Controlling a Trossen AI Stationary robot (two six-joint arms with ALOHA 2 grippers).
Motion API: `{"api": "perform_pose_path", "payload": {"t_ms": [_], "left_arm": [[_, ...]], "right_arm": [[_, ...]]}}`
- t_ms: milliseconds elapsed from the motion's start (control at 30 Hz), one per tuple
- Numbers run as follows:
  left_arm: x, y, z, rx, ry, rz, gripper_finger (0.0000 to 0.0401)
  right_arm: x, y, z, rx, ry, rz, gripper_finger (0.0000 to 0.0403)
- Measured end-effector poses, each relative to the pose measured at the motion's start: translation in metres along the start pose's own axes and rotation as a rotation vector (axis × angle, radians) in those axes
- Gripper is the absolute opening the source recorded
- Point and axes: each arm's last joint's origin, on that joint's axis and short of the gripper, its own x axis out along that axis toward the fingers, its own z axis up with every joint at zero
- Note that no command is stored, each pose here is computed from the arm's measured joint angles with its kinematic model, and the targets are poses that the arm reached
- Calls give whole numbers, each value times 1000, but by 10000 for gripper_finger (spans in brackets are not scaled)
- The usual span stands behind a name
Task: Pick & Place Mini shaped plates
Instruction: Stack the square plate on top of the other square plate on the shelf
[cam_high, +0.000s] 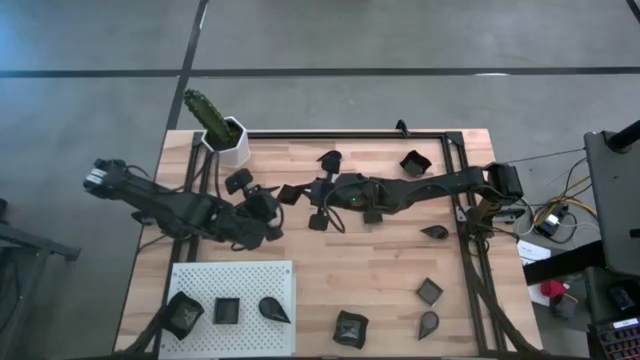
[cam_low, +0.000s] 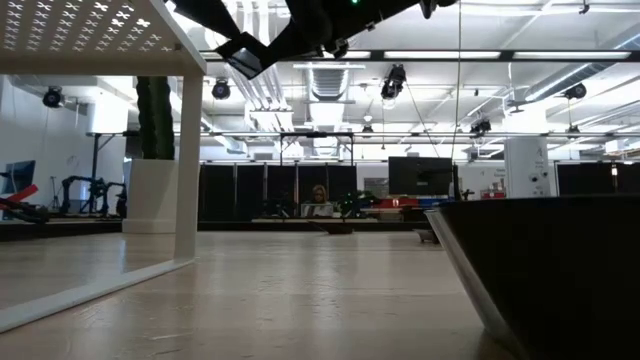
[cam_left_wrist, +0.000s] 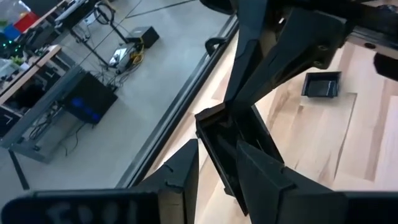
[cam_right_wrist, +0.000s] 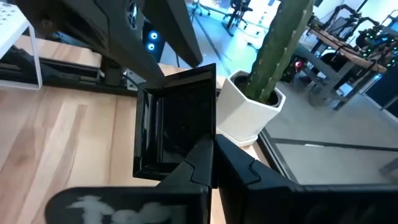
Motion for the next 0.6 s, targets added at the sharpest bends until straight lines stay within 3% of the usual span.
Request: {"api": "perform_pose_path", "payload": {"t_ms": [600], "left_arm": [[9, 5, 1, -45, 18, 34, 99]], "right_arm": [[0, 0, 2, 6, -18, -3, 8]]}}
